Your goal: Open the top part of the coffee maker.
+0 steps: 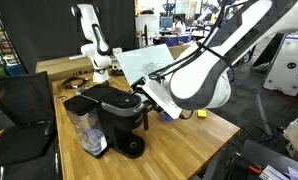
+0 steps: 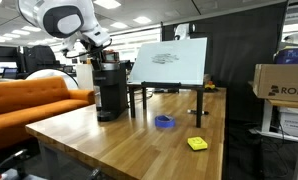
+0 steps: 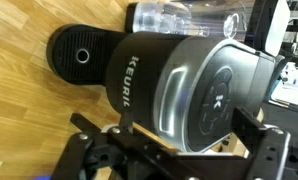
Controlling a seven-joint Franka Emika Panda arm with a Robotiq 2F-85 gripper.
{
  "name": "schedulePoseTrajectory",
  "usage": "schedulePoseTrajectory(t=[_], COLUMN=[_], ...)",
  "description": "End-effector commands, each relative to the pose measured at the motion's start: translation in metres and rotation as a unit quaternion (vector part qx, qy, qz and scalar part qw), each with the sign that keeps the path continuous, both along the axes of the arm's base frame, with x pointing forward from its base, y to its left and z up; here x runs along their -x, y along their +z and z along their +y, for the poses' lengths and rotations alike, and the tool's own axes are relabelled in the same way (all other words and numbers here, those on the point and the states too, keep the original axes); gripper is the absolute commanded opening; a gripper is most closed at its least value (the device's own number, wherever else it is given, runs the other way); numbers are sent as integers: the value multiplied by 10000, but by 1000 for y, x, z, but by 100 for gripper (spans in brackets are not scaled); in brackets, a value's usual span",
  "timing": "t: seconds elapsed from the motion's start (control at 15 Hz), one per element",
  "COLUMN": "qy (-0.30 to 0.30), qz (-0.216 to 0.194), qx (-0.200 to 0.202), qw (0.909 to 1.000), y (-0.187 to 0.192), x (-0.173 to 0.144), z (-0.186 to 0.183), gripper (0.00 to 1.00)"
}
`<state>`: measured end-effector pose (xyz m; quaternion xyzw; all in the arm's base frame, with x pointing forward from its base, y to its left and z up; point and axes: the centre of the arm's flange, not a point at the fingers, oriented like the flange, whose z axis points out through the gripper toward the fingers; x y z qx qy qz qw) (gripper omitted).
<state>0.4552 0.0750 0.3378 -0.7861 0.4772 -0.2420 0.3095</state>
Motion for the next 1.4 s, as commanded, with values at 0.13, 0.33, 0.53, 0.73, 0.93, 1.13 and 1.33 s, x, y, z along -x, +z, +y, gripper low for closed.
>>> schedulePoseTrajectory(t=[0.13,0.33,0.53,0.73,0.93,1.13,1.33], qy=[61,100,117,174,278,385,481], qz=[-76,-230,-362,-397,-452,-540,-642], qx=[-285,-350,-428,-476,-537,-579,-643], qw=[9995,9991,9984,9979,9972,9961,9947], y=[-36,-28,-19,-15,-9,1,11], x=[-4,-9,-15,-15,-14,-13,-13], z=[14,15,13,14,17,19,21], gripper=[100,100,100,100,100,100,100])
